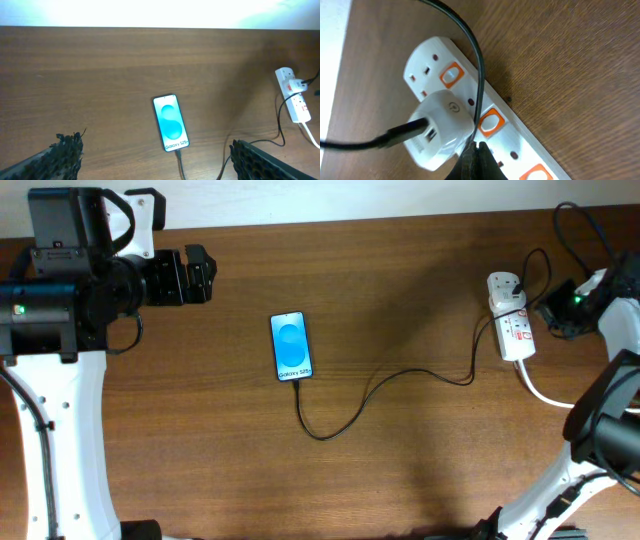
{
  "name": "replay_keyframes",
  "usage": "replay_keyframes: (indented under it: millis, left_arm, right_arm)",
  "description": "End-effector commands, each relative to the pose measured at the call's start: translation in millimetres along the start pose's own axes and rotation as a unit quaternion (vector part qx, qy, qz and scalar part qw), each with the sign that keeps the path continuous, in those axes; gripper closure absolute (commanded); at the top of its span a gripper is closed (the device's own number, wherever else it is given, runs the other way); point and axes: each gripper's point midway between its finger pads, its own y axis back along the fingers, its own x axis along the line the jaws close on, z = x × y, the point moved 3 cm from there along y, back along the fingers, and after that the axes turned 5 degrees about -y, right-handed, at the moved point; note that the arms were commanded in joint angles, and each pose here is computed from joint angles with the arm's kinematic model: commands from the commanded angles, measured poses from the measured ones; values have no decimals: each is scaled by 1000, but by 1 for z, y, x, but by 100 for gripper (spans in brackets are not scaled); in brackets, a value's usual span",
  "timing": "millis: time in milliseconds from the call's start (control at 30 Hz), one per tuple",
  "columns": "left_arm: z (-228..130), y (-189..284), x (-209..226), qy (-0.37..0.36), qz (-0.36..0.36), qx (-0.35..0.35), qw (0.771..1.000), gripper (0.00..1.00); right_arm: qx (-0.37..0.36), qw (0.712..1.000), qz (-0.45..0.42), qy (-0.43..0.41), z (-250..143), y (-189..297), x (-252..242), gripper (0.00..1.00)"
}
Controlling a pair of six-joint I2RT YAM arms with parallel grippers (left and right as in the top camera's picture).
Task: Plug charger to phone and switch on socket
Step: 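Lower the right gripper onto the orange switch beside the plugged charger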
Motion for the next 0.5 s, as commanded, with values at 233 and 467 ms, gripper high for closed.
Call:
replay_keyframes:
  millis: [233, 467]
  left_arm:
    - [3, 6, 1, -2, 5, -10, 1000, 1]
    - [3, 6, 1, -2, 6, -10, 1000, 1]
  right_arm:
    - [-8, 1000, -4, -17, 6, -17, -3, 96]
    - [-9, 1000, -1, -13, 6, -22, -2, 96]
